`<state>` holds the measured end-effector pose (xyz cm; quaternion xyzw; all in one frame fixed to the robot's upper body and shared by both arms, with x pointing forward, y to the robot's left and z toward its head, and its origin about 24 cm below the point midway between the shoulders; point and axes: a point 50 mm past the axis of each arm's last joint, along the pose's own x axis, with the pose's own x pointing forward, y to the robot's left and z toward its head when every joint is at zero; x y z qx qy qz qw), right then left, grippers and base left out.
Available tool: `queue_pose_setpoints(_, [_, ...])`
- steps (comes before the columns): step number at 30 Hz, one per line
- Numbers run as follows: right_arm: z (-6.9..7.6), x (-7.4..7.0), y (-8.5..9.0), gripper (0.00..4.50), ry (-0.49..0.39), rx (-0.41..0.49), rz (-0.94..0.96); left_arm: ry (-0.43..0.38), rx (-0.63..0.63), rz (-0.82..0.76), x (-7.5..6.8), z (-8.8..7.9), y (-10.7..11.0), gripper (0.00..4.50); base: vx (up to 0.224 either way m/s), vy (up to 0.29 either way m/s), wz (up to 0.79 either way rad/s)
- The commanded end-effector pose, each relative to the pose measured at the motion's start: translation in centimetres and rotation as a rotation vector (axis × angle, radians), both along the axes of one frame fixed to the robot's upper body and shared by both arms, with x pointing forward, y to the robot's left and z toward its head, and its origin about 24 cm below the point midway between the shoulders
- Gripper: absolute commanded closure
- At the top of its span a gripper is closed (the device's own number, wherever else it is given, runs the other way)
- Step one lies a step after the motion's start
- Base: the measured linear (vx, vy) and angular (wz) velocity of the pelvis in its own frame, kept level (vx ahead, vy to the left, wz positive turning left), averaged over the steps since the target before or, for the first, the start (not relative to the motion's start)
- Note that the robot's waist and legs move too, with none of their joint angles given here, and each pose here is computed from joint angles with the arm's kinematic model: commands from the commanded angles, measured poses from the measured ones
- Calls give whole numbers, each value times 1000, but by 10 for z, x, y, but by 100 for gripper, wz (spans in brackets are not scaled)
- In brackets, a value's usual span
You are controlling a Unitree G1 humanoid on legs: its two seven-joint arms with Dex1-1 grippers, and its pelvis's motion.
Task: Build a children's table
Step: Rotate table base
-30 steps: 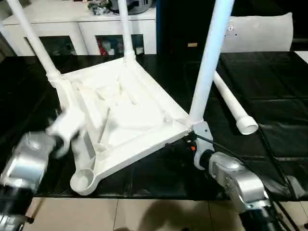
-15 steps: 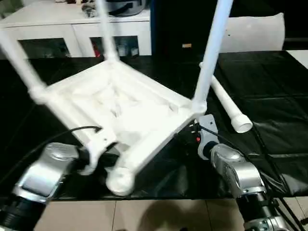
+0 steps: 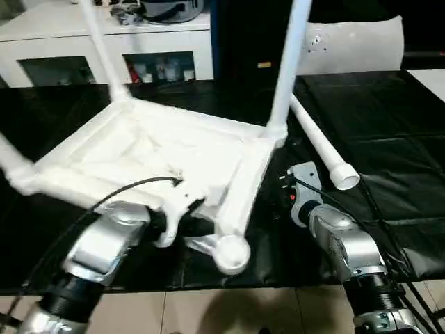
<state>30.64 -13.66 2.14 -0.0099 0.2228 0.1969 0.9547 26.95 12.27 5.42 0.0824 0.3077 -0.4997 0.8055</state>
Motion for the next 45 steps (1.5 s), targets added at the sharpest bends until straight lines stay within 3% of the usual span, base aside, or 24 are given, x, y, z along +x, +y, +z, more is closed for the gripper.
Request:
queue_pose_setpoints(1, [8, 3, 27, 0, -28, 50, 96, -114, -18, -23, 11, 10, -19, 446, 0, 0, 0])
queue_pose_setpoints(4, [9, 5, 24, 0, -39, 40, 77, -207, 9, 73, 26, 11, -19, 446, 0, 0, 0])
queue_pose_setpoints(6, [13, 9, 15, 0, -75, -30, 43, -293, 18, 157, 37, 15, -17, 446, 0, 0, 0])
queue_pose_setpoints(10, [27, 19, 5, 0, -125, -36, 16, -354, -18, 193, 42, 23, -15, 446, 0, 0, 0])
queue_pose_setpoints(12, [43, 33, -7, 0, -177, -71, -64, -368, -136, 177, 37, 34, -15, 428, 0, 0, 0])
queue_pose_setpoints(14, [50, 41, -14, 0, -172, -93, -121, -376, -167, 164, 32, 37, -14, 428, 0, 0, 0])
queue_pose_setpoints(17, [59, 55, -23, 0, -165, -115, -164, -408, -168, 159, 24, 40, -8, 390, 0, 0, 0])
queue_pose_setpoints(20, [69, 71, -39, 0, -163, -172, -237, -455, -162, 162, 15, 48, 5, 379, 0, 0, 0])
queue_pose_setpoints(21, [70, 74, -42, 0, -159, -180, -250, -460, -164, 168, 13, 50, 8, 351, 0, 0, 0])
queue_pose_setpoints(27, [78, 90, -59, 0, -111, -197, -301, -457, -137, 154, -12, 67, 29, 305, 0, 0, 0])
queue_pose_setpoints(33, [75, 92, -78, 0, -49, -264, -361, -433, -119, 121, -30, 72, 30, 265, 0, 0, 0])
queue_pose_setpoints(38, [65, 85, -96, 0, -2, -312, -426, -417, -97, 126, -37, 74, 31, 228, 0, 0, 0])
queue_pose_setpoints(45, [59, 80, -106, 0, 30, -341, -451, -422, -57, 143, -41, 72, 34, 185, 0, 0, 0])
